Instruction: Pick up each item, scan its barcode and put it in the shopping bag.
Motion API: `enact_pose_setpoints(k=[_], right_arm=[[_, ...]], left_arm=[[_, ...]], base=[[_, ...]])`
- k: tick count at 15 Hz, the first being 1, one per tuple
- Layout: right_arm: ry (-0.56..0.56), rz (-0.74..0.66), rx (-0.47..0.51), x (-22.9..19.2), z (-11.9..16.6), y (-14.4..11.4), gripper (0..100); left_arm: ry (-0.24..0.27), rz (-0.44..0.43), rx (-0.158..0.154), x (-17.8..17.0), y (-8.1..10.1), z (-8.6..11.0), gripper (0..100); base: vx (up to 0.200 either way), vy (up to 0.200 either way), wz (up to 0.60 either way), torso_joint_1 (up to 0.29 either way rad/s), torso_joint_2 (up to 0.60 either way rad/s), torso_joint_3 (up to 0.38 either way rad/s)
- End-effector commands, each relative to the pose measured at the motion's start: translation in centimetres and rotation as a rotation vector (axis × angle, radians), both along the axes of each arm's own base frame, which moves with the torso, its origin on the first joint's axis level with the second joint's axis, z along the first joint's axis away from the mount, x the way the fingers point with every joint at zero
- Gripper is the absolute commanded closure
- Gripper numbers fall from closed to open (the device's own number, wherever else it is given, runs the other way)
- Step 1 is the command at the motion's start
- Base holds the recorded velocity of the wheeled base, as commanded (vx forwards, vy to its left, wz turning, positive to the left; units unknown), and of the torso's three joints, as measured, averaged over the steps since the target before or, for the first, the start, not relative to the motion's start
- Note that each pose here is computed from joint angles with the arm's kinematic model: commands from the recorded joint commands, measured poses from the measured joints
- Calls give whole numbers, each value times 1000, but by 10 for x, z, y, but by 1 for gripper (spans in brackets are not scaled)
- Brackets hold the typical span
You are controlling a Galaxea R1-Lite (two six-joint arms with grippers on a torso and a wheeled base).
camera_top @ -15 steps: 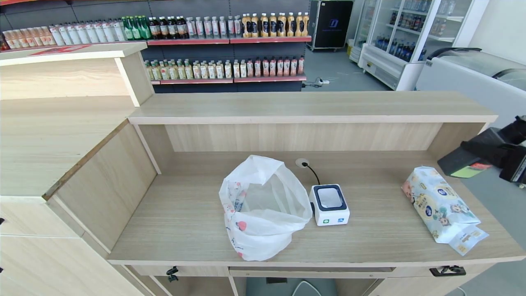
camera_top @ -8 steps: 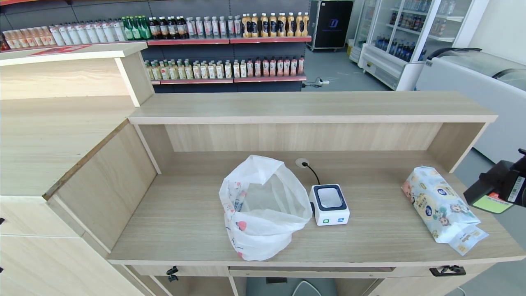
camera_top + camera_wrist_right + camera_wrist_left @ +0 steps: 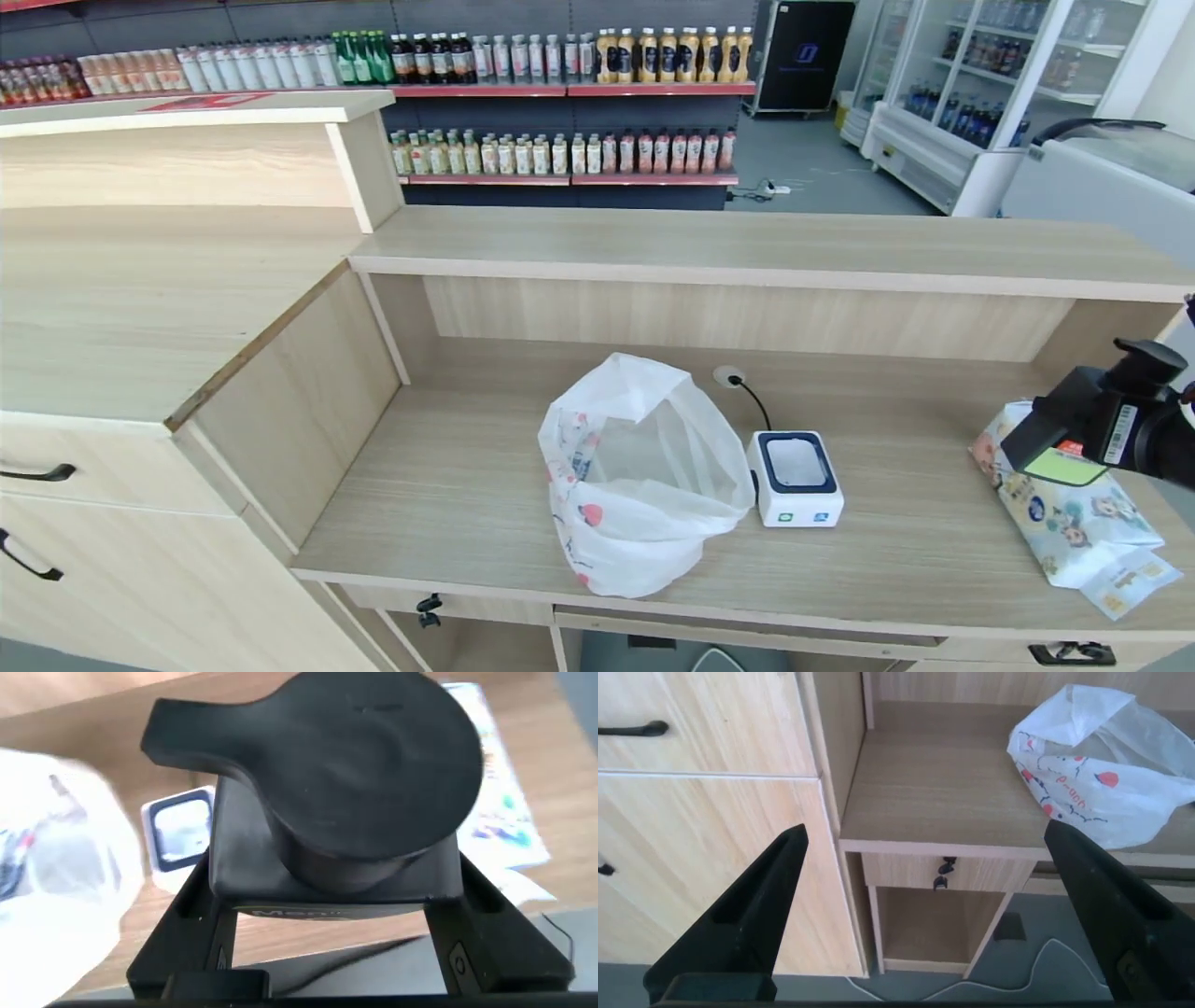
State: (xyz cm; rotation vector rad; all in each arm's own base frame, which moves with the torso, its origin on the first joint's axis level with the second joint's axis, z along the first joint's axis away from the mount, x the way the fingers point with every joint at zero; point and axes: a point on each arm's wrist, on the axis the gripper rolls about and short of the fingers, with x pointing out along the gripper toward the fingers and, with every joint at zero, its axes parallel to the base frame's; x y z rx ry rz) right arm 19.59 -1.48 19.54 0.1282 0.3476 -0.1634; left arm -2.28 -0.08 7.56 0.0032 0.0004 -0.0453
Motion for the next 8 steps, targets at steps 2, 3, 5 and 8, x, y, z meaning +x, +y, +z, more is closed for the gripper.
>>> enact_pose_setpoints(k=[2, 3, 5, 8], right_arm=[[12, 91, 114, 5, -2, 5, 100], [31, 112, 180, 10, -6, 5, 100], [61, 123, 243, 22, -12, 5, 100], [89, 68, 365, 41, -16, 4, 100]], left_arm=[[1, -1, 0, 0, 0, 0, 0], [0, -1, 0, 0, 0, 0, 0], [1, -1, 0, 0, 0, 0, 0], [1, -1, -2, 0, 0, 0, 0]], base=[[0, 0, 300, 11, 1, 4], [0, 0, 0, 0, 0, 0], [0, 0, 0, 0, 0, 0], [0, 0, 0, 0, 0, 0]])
